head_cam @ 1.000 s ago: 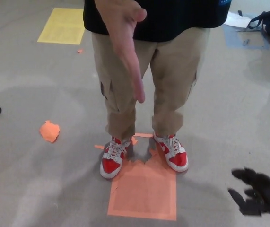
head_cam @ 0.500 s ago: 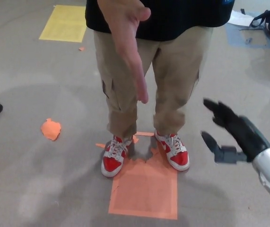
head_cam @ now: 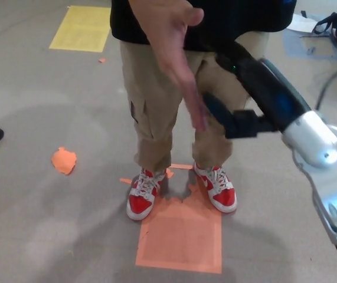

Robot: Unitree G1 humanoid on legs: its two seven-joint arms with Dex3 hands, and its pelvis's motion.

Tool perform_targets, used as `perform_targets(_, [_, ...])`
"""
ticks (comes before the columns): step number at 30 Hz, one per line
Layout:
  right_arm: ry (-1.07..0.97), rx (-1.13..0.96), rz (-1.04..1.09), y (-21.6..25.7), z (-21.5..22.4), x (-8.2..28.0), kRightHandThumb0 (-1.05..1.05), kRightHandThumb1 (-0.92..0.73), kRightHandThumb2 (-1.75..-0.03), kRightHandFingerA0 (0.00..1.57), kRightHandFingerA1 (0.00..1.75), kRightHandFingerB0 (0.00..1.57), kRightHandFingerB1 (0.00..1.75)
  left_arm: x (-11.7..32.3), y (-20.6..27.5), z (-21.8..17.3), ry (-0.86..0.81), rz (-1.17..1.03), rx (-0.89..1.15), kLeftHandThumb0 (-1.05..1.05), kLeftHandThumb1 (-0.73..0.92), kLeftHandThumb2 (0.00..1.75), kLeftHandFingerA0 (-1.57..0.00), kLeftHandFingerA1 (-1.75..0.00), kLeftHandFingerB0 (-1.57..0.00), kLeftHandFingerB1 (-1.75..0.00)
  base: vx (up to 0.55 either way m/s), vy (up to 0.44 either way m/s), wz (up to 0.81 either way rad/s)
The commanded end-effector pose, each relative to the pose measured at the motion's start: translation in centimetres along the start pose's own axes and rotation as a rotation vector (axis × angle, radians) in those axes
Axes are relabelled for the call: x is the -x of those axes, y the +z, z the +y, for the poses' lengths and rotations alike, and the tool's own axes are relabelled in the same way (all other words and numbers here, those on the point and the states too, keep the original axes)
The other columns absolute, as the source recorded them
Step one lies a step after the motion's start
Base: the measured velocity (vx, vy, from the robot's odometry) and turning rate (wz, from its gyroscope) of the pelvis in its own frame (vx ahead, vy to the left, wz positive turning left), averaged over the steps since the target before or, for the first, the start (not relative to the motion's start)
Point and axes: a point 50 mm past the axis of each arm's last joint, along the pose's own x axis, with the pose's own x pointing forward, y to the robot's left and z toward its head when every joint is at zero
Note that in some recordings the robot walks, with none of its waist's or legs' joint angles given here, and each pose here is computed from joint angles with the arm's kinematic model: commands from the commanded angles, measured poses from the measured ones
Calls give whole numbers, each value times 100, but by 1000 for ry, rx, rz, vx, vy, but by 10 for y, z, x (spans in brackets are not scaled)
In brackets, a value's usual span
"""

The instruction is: The robot extends its right arm to grab a person's hand and shakes it

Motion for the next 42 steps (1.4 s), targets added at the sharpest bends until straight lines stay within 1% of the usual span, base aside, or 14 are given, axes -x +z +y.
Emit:
perform_targets(1, [92,32,117,17,0,-20,-93,-71,-109,0,20,0,15,4,-1,7,3,-1,-36,-32,63,110,0,-48,0,-47,0,0,0])
perform_targets(12, [179,89,200,17,19,-40,-94,-67,-108,0,20,0,18,4,3,8,2,-12,-77,-31,65,111,0,-48,0,-47,0,0,0])
perform_targets(28, [66,488,397,0,23,-49,-96,-66,-106,0,18,0,11,5,5,10,2,-44,-68,-31,65,111,-1,-48,0,-48,0,0,0])
perform_targets(29, [58,504,406,0,23,-49,-93,-81,-64,0,17,0,6,5,5,10,1,-43,-70,-31,65,111,-1,-48,0,-48,0,0,0])
perform_targets(30, [48,525,417,-1,22,-49,-91,-62,-104,0,20,0,14,5,5,10,-1,-41,-67,-31,65,111,-1,-48,0,-48,0,0,0])
perform_targets(31, [38,540,425,-1,22,-50,-91,-62,-104,0,20,0,14,5,5,10,-3,-41,-65,-31,65,111,-1,-48,0,-48,0,0,0])
perform_targets(32, [23,550,431,-2,22,-50,-90,-76,-70,0,18,0,2,5,5,10,-5,-40,-61,-31,66,112,-1,-48,0,-48,0,0,0])
perform_targets(33, [12,568,438,-3,22,-51,-91,-62,-104,0,21,0,11,4,5,10,-5,-40,-60,-31,66,112,-1,-48,0,-48,0,0,0])
perform_targets(35, [-7,620,456,-6,22,-54,-91,-63,-104,0,28,0,9,4,6,10,-6,-38,-63,-30,67,112,0,-48,0,-48,0,0,0])
perform_targets(36, [-12,633,464,-7,22,-55,-74,-63,-94,24,50,0,15,4,6,10,-8,-37,-62,-31,65,111,0,-48,0,-48,0,0,0])
perform_targets(37, [-15,639,472,-9,23,-56,-74,-63,-94,24,50,0,15,4,6,10,-10,-35,-60,-31,65,111,0,-48,0,-48,0,0,0])
perform_targets(38, [-35,666,458,-12,23,-57,-70,-64,-96,51,59,0,19,4,7,10,-17,-37,-51,-31,66,111,0,-48,0,-48,0,0,0])
perform_targets(39, [-51,668,452,-14,23,-58,-54,-76,-67,79,49,6,18,4,7,11,-18,-40,-50,-31,66,112,0,-48,0,-48,0,0,0])
perform_targets(42, [-107,693,415,-27,25,-58,-38,-80,-64,90,52,14,30,4,6,8,-21,-47,-48,-31,67,112,0,-48,0,-48,0,0,0])
